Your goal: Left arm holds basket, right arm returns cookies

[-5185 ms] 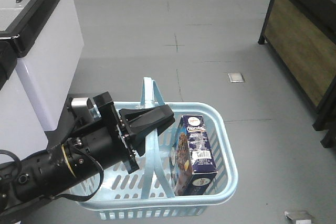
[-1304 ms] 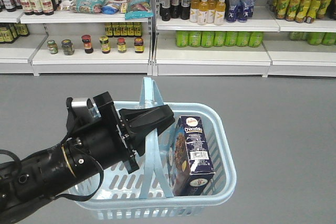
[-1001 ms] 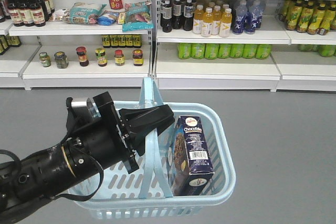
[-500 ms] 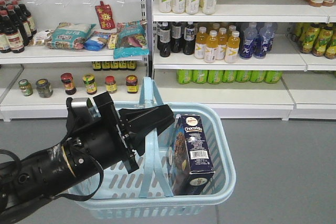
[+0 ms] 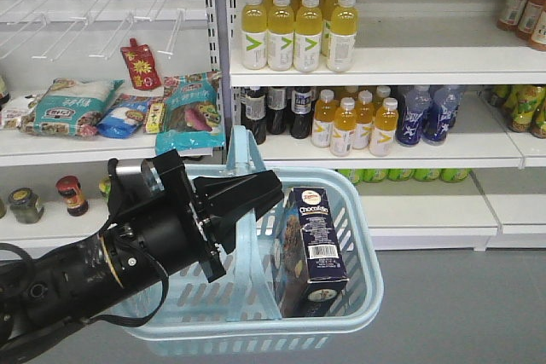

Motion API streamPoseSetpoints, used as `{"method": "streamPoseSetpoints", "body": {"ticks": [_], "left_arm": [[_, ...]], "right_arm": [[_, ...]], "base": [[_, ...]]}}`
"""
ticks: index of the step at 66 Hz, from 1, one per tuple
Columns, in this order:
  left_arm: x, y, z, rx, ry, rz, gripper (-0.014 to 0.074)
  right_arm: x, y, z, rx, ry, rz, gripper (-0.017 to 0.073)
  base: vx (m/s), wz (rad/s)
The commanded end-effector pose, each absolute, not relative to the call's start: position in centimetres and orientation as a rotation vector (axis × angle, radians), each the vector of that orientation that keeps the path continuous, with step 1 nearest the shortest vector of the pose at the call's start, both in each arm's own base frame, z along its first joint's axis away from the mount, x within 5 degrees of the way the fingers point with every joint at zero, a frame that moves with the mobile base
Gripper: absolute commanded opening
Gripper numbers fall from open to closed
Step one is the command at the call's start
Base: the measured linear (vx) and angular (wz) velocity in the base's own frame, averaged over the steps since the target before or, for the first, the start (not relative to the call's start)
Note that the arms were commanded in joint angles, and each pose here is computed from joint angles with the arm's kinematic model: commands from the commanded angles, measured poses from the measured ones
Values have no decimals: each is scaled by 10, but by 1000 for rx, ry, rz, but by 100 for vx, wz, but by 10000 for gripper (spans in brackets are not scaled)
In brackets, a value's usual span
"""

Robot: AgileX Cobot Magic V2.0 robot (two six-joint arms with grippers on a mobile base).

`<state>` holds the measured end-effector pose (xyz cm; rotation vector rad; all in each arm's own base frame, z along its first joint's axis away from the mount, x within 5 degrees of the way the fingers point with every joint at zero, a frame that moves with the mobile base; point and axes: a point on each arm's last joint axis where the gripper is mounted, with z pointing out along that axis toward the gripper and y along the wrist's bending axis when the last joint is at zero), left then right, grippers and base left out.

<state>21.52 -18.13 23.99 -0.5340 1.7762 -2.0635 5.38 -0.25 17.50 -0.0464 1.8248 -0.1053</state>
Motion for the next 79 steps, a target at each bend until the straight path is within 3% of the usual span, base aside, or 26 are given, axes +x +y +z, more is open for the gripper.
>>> {"method": "streamPoseSetpoints", "body": {"ticks": [1,41,79], "left_arm": [[206,-179,280,-341,1448,-2319,-3],[206,-179,280,-341,1448,-2319,-3],[206,-179,280,-341,1448,-2319,-3]], "right_arm": [[55,-3,177,-52,1758,-127,4],[55,-3,177,-52,1758,-127,4],[55,-3,177,-52,1757,-127,4]], "base": [[52,-4],[43,-6],[18,-43]]}}
